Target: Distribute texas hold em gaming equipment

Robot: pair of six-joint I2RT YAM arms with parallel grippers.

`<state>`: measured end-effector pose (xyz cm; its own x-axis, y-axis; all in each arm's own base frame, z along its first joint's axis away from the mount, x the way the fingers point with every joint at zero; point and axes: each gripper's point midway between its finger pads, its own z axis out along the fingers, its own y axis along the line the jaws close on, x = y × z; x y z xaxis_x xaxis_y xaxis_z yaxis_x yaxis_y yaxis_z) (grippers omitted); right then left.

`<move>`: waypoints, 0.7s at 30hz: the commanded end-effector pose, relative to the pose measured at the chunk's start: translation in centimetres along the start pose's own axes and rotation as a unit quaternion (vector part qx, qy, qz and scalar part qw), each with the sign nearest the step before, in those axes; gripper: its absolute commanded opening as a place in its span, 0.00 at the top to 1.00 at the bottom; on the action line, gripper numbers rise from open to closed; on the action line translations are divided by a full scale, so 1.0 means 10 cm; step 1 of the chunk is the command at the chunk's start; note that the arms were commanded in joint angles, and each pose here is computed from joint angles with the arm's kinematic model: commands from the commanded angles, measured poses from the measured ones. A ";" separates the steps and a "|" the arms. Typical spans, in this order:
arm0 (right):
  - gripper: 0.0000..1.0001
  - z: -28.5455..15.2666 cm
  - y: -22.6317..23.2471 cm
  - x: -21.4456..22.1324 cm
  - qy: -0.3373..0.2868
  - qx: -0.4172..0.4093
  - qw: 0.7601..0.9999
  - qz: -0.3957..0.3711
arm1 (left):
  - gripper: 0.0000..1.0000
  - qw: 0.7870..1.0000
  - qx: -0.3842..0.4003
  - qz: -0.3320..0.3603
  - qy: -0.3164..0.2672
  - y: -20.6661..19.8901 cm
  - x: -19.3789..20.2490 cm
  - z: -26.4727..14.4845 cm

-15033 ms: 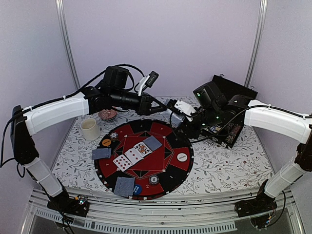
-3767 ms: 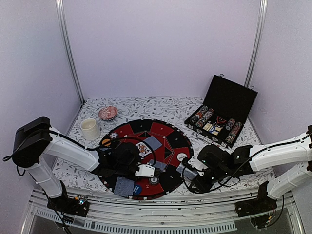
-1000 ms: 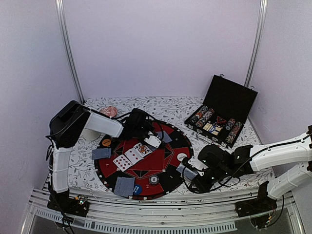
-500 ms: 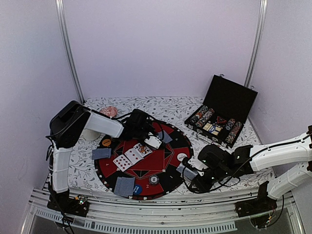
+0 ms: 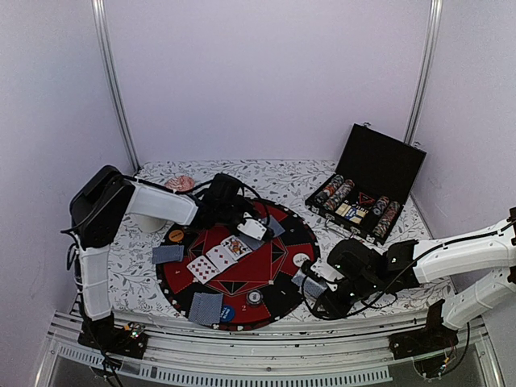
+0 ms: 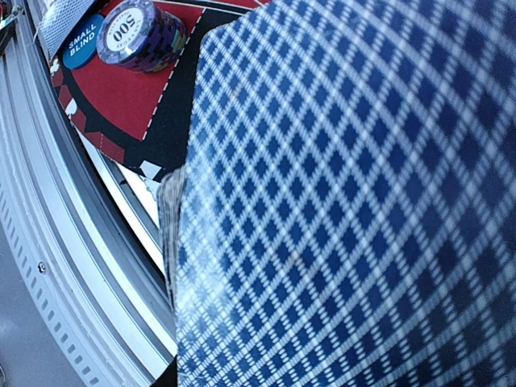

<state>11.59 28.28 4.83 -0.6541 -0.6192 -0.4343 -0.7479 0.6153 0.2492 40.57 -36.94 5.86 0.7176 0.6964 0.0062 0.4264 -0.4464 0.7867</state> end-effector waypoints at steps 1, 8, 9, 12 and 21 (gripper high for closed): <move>0.62 -0.02 0.05 -0.03 -0.007 -0.009 1.000 -0.008 | 0.68 0.999 -0.030 -0.021 -0.004 0.24 -0.06 -0.19; 0.62 -0.01 0.06 -0.02 0.002 -0.009 1.000 -0.004 | 0.62 0.973 -0.083 -0.217 -0.002 0.75 -0.10 -0.30; 0.62 0.01 0.06 0.00 0.009 -0.011 1.000 0.001 | 0.60 0.966 -0.101 -0.240 -0.007 0.89 -0.13 -0.41; 0.63 0.08 0.09 0.05 0.029 -0.017 0.999 0.016 | 0.56 0.942 -0.125 -0.310 -0.015 1.08 -0.24 -0.62; 0.63 0.22 0.02 0.14 0.061 0.018 0.997 0.035 | 0.57 0.842 -0.057 -0.533 -0.052 0.94 -0.69 -1.02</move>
<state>10.50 27.90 2.15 -0.7022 -0.6393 -0.3136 -0.7109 0.6539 0.2589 36.87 -40.63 20.74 0.2842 0.6857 -0.6701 0.7045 0.3247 0.6311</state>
